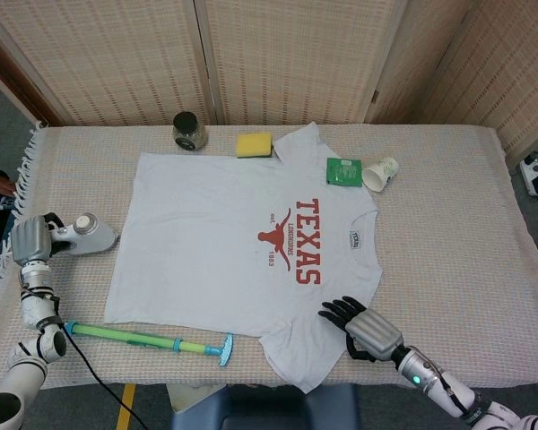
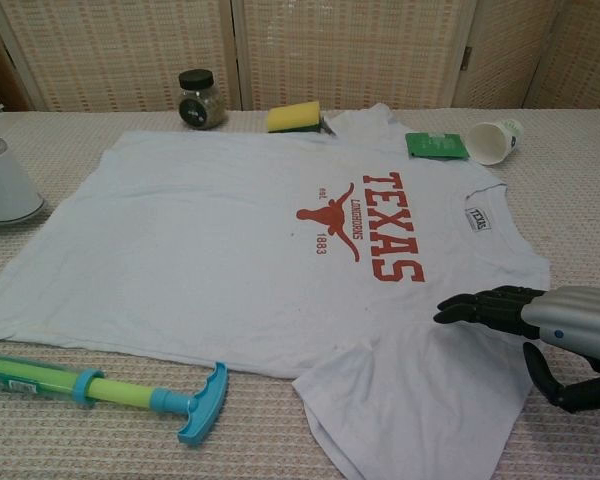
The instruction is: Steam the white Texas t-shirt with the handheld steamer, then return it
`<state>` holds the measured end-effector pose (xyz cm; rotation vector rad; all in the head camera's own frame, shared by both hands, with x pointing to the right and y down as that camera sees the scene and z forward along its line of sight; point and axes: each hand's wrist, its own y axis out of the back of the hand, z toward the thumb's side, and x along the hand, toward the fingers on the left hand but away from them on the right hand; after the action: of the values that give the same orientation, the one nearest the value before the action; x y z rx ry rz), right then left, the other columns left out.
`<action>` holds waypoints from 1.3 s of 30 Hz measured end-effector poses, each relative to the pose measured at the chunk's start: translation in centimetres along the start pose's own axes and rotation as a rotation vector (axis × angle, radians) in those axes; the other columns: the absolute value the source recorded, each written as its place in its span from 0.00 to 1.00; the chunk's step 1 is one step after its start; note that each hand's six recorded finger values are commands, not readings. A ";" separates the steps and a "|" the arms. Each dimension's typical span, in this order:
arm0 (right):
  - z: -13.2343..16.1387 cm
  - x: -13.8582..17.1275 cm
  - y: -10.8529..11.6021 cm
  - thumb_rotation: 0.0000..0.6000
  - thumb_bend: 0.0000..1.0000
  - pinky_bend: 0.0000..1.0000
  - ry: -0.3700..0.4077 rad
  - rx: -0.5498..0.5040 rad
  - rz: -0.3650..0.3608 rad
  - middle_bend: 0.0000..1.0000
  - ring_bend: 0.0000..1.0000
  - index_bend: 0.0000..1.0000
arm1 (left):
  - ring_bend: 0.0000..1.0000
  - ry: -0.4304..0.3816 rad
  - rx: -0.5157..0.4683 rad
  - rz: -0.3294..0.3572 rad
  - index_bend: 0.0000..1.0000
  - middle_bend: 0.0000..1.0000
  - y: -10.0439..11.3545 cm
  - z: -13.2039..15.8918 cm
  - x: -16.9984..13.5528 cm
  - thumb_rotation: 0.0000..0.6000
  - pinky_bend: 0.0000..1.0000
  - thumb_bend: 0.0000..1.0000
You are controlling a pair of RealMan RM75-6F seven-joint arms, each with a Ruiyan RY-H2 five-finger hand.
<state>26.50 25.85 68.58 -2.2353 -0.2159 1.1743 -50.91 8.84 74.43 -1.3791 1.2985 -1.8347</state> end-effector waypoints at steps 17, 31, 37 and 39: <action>0.1 0.1 0.4 0.62 1.00 0.00 0.007 -0.005 -0.012 0.00 0.00 0.00 | 0.00 -0.011 0.057 -0.096 0.00 0.00 0.2 0.4 -0.2 1.00 0.06 0.00; -0.5 0.7 1.2 0.62 1.00 0.00 -0.005 -0.014 -0.049 0.00 0.00 0.00 | 0.00 -0.038 0.106 -0.090 0.00 0.00 3.2 -0.8 -4.0 1.00 0.09 0.00; -1.3 1.6 2.7 0.64 0.54 0.01 -0.036 -0.012 -0.118 0.01 0.00 0.00 | 0.27 -0.053 0.035 -0.049 0.33 0.33 5.0 -1.3 -5.9 1.00 0.32 0.12; -1.8 2.3 3.7 0.64 0.24 0.04 -0.062 -0.005 -0.171 0.03 0.00 0.00 | 0.34 -0.068 -0.006 -0.044 0.41 0.42 5.5 -1.5 -6.6 1.00 0.33 0.13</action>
<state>28.78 22.98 65.62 -2.1388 -0.4267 1.1525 -50.68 12.53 66.55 -1.4712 1.2498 -1.7971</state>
